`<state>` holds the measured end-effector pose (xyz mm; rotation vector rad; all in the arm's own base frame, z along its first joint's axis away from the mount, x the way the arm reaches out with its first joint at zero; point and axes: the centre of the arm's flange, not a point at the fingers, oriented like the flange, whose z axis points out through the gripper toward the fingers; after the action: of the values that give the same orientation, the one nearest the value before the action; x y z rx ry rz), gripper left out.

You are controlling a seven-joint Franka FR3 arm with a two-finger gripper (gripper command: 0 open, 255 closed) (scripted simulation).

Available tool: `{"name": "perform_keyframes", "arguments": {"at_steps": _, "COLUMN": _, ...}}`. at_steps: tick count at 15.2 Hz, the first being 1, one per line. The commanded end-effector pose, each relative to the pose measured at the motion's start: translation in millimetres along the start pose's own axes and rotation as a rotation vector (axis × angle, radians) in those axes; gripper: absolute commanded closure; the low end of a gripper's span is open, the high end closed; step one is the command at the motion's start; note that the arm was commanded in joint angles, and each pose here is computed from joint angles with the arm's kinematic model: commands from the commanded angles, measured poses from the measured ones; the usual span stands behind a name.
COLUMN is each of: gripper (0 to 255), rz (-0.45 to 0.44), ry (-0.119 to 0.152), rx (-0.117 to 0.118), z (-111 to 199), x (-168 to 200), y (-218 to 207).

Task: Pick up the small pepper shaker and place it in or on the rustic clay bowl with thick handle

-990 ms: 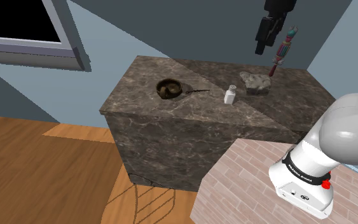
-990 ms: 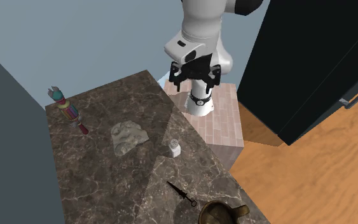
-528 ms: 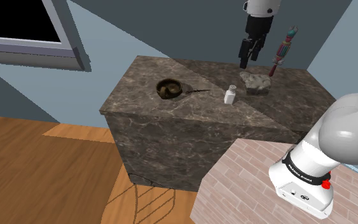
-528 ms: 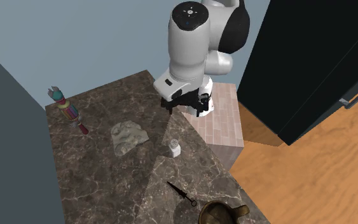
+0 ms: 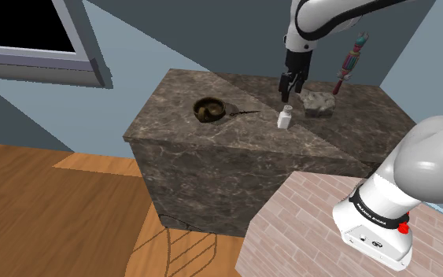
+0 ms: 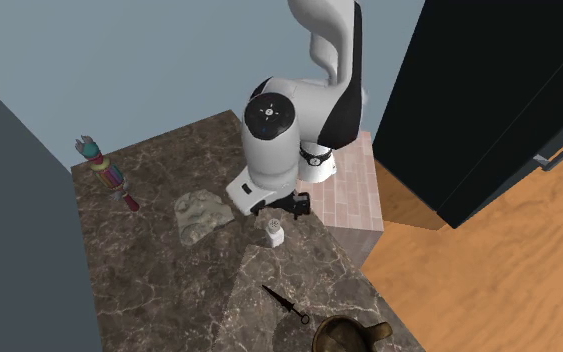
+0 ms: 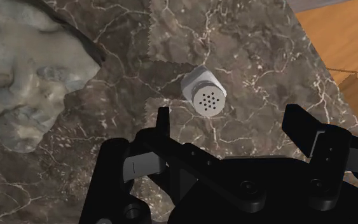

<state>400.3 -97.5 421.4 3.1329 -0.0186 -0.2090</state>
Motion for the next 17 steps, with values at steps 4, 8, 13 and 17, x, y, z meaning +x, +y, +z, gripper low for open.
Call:
{"name": "perform_keyframes", "arguments": {"at_steps": 4, "gripper": 0, "rz": 0.006, "ry": -0.009, "rx": 0.003, "z": 36.8, "x": 14.8, "y": 6.7}}
{"name": "perform_keyframes", "arguments": {"at_steps": 8, "gripper": 0, "rz": 0.006, "ry": -0.009, "rx": 0.003, "z": 58.0, "x": 14.6, "y": 6.6}}
{"name": "perform_keyframes", "arguments": {"at_steps": 13, "gripper": 0, "rz": 0.006, "ry": -0.009, "rx": 0.003, "z": 61.0, "x": 14.6, "y": 6.6}}
{"name": "perform_keyframes", "arguments": {"at_steps": 17, "gripper": 0, "rz": 0.006, "ry": -0.009, "rx": 0.003, "z": 61.0, "x": 14.6, "y": 6.5}}
